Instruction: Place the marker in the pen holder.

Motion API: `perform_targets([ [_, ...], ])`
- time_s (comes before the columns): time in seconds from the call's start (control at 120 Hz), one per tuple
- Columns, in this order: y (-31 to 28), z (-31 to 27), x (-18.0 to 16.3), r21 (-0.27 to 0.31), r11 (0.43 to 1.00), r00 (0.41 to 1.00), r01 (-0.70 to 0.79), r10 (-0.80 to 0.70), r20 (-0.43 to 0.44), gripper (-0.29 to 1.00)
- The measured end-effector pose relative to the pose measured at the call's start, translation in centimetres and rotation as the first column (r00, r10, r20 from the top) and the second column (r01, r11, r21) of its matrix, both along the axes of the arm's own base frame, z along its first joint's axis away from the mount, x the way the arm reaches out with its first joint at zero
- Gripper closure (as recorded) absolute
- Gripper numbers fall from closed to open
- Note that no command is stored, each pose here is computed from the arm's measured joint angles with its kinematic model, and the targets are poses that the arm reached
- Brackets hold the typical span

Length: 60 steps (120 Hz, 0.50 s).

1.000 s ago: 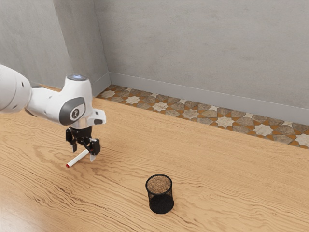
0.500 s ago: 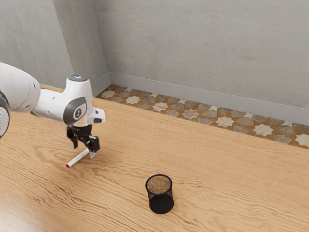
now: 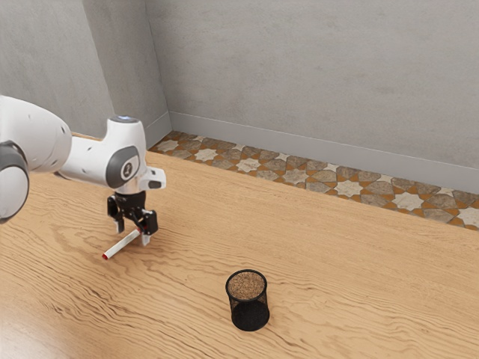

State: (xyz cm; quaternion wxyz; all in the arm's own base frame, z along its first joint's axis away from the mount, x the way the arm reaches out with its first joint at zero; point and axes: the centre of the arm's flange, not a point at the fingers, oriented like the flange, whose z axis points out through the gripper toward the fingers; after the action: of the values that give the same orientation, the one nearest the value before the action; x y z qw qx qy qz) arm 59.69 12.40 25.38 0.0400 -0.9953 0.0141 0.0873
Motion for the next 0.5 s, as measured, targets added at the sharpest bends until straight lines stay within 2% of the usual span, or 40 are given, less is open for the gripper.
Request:
perform_targets([
  [0.358, 0.77, -0.74, 0.17, -0.017, 1.000, 1.000, -0.016, 0.016, -0.021, 0.12],
  [0.5, 0.82, -0.78, 0.22, -0.019, 1.000, 1.000, -0.015, 0.015, -0.023, 0.24],
])
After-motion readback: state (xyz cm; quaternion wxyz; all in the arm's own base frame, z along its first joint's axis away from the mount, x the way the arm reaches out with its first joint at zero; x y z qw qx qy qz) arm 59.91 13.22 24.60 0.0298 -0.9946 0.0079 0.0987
